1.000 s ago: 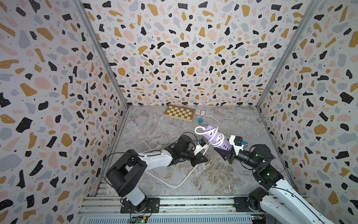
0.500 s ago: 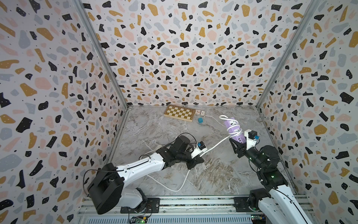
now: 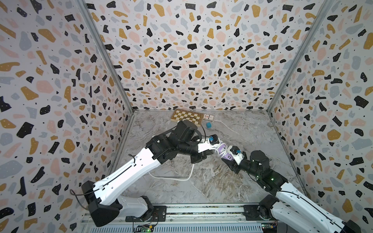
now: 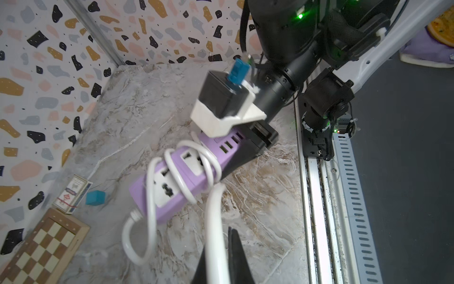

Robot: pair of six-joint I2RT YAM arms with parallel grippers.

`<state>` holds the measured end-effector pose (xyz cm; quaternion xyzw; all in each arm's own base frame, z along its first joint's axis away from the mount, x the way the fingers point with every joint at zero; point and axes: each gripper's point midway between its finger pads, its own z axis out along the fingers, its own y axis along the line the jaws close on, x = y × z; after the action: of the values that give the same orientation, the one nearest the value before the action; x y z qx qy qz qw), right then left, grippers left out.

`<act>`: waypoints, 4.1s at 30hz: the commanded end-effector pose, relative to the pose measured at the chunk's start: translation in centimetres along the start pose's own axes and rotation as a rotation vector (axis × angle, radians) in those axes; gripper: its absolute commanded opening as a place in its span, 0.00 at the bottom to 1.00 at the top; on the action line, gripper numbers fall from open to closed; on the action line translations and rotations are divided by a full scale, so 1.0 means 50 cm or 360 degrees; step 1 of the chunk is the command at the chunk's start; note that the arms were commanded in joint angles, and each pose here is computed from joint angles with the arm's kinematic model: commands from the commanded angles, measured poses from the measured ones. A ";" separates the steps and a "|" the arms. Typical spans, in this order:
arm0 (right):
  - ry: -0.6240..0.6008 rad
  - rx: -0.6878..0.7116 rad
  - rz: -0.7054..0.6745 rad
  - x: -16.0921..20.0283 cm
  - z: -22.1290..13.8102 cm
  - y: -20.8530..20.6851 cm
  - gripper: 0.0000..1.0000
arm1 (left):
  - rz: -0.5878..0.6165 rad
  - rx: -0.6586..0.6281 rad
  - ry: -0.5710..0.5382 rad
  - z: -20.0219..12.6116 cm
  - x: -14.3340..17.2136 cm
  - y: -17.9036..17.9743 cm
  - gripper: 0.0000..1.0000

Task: Wrap the cord around the power strip
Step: Wrap the power cord around the power strip.

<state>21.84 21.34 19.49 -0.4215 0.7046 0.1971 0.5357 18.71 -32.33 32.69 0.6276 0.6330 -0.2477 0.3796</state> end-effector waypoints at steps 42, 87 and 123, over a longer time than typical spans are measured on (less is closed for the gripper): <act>-0.0885 -0.0413 -0.0388 -0.235 -0.141 0.109 0.00 | -0.1002 0.0496 -0.0173 0.277 0.283 0.045 0.60; -0.0560 0.0442 0.0346 -0.171 -0.136 -0.190 0.00 | -0.0623 0.0211 -0.0160 0.251 0.300 -0.093 0.00; -0.0580 -0.0885 -0.0660 -0.089 -0.087 0.293 0.00 | -0.0297 0.0229 0.0397 0.100 0.135 0.098 0.15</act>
<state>11.70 27.50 19.23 -0.5966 0.5383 0.2937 0.5177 21.71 -31.22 25.34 0.6591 0.6940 -0.2062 0.2036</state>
